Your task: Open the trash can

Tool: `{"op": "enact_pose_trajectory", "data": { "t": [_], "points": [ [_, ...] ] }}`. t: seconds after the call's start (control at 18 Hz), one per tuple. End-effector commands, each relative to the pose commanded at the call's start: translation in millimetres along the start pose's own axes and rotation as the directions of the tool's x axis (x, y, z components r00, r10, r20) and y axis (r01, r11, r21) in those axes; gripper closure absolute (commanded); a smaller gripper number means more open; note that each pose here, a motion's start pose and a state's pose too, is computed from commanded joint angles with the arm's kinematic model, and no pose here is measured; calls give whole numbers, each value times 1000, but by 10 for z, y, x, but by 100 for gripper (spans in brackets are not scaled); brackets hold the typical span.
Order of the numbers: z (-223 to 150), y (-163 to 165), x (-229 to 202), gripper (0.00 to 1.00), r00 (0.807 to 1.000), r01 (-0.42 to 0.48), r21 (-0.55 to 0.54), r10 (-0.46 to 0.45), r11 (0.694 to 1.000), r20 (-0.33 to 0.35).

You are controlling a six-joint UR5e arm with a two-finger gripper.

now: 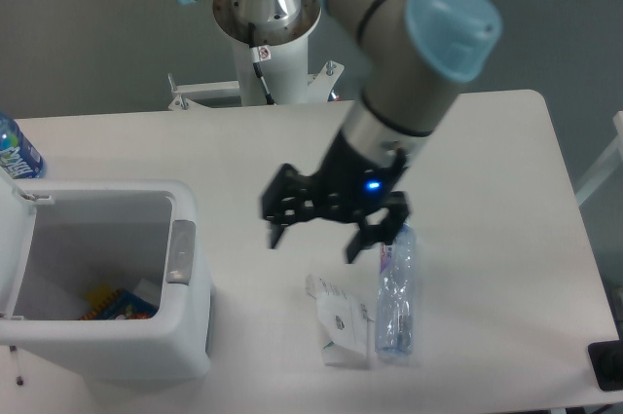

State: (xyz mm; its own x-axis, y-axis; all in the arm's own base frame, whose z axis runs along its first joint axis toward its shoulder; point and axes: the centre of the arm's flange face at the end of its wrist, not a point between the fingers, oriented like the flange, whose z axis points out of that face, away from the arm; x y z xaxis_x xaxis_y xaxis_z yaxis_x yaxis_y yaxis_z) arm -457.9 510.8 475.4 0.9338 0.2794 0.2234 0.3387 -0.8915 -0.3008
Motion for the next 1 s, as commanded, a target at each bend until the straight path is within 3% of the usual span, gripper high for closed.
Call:
{"op": "enact_pose_trajectory", "data": {
  "t": [0.28,0.44,0.67,0.83,0.94,1.0],
  "points": [
    [67,358,-672,0,980,-195,-68,197,978,29],
    [190,444,-953,0,945,-326,-82,328,942,9],
    [363,548,-1387,0,914,-401,-80,404,913,29],
    [507,666,-1675,0,877,-449,-234,475,862,67],
    [554,675,-1791,0,847,-486,-270,524,832,89],
    [596,682,-1826,0,841,-496,-271,534,825,85]
  ]
}}
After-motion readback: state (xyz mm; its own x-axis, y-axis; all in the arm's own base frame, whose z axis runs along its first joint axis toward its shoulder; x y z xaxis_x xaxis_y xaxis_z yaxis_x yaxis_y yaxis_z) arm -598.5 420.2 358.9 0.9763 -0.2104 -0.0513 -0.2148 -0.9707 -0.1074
